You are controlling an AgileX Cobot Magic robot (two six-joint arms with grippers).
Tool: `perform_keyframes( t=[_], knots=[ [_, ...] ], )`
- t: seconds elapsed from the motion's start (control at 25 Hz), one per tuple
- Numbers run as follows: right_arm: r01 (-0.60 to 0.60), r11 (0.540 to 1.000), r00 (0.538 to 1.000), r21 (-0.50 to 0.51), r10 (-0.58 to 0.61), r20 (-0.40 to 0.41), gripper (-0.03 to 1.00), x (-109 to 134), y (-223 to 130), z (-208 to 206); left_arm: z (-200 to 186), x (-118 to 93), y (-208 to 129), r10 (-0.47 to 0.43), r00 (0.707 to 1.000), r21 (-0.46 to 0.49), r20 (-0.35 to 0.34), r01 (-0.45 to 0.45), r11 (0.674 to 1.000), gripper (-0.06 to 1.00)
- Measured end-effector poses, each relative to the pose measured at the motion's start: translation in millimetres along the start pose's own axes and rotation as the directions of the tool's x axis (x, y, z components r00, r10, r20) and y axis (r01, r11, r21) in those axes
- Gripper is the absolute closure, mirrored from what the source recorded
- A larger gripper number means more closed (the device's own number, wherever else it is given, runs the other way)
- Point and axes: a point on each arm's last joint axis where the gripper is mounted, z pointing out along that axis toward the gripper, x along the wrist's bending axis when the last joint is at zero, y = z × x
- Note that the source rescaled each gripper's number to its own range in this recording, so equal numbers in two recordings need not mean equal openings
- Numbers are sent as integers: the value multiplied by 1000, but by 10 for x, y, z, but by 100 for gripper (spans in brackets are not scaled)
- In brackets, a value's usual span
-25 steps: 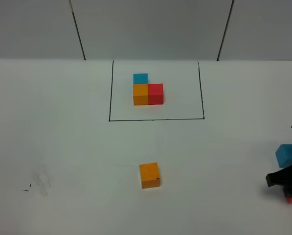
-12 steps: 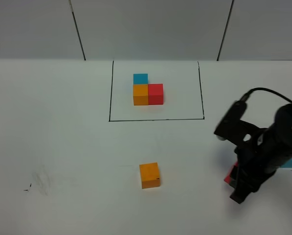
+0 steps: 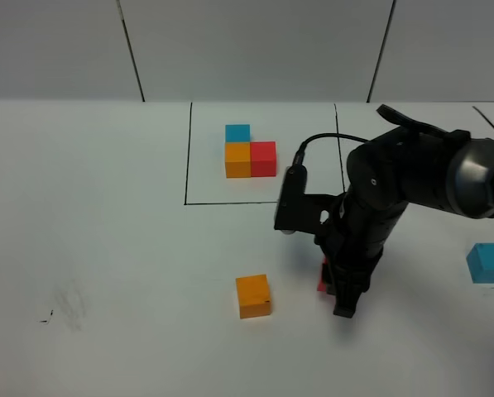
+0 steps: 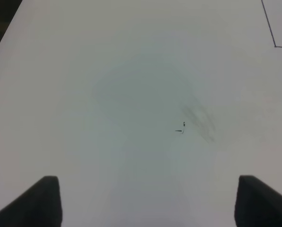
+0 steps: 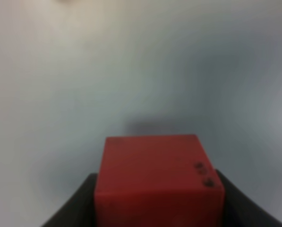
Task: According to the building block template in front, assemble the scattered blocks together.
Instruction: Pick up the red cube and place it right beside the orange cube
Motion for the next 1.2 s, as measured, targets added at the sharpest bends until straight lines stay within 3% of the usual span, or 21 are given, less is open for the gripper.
perform_keyframes(
  t=[0.44,1.2],
  knots=[
    [164,986,986,2,-164,-11,97,111,316,163,0,1,0,0,1000,0,-1,0,1000,32],
    [251,968,968,-20,-251,10,97,174,417,262,0,2,0,1,1000,0,-2,-1,1000,32]
  ],
)
